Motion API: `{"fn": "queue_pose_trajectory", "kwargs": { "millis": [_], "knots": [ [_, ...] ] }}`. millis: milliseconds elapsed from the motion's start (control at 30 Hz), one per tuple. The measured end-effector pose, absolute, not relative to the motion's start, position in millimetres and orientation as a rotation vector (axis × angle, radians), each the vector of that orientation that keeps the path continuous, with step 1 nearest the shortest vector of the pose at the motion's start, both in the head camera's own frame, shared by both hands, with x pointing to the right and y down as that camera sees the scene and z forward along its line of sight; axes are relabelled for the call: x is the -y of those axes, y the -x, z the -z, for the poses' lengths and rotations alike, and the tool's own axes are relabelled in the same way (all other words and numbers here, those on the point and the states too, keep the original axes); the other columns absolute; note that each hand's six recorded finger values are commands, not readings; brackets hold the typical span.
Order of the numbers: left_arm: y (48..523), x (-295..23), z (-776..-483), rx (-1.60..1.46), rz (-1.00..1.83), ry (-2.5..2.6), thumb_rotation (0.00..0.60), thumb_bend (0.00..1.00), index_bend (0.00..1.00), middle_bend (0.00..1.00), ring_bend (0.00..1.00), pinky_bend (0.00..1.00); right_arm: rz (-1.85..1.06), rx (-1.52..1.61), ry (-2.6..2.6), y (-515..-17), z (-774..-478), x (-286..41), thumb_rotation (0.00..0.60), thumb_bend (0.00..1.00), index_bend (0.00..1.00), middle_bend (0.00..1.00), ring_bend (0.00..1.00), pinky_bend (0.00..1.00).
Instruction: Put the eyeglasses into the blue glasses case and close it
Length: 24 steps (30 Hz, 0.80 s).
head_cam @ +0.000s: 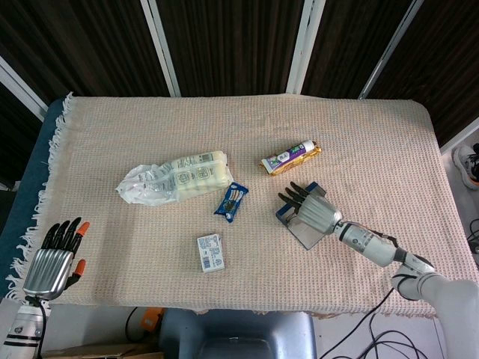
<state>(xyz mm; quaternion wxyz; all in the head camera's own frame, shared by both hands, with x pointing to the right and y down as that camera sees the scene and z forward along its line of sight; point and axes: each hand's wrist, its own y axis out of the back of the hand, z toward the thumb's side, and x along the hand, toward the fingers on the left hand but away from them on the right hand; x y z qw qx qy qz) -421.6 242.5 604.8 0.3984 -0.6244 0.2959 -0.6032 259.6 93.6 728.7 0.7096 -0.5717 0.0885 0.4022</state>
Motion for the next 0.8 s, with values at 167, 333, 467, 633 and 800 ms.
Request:
{"fn": "queue_pose_trajectory", "kwargs": {
  "millis": [167, 333, 467, 633, 800],
  "knots": [
    [421, -243, -605, -0.748, 1.526, 1.58, 0.6, 0.42, 0.0, 0.0, 0.02, 0.09, -0.884, -0.189, 1.275, -259, -727, -93, 0.6, 0.41, 0.55, 0.1, 0.0, 0.0],
    [421, -243, -605, -0.746, 1.525, 1.582, 0.6, 0.42, 0.0, 0.0, 0.02, 0.09, -0.87, -0.17, 1.269, -258, -723, -92, 0.6, 0.39, 0.54, 0.1, 0.0, 0.0],
    [420, -243, -605, -0.746, 1.521, 1.584, 0.6, 0.42, 0.0, 0.0, 0.02, 0.09, -0.872, -0.132, 1.266, -263, -717, -88, 0.6, 0.37, 0.53, 0.1, 0.0, 0.0],
    [419, -243, -605, -0.743, 1.516, 1.587, 0.6, 0.42, 0.0, 0.0, 0.02, 0.09, -0.893, -0.058, 1.273, -274, -706, -79, 0.6, 0.36, 0.51, 0.1, 0.0, 0.0],
    [419, -243, -604, -0.746, 1.511, 1.587, 0.6, 0.42, 0.0, 0.0, 0.02, 0.09, -0.908, 0.042, 1.298, -286, -691, -78, 0.6, 0.28, 0.41, 0.09, 0.0, 0.0]
  ]
}}
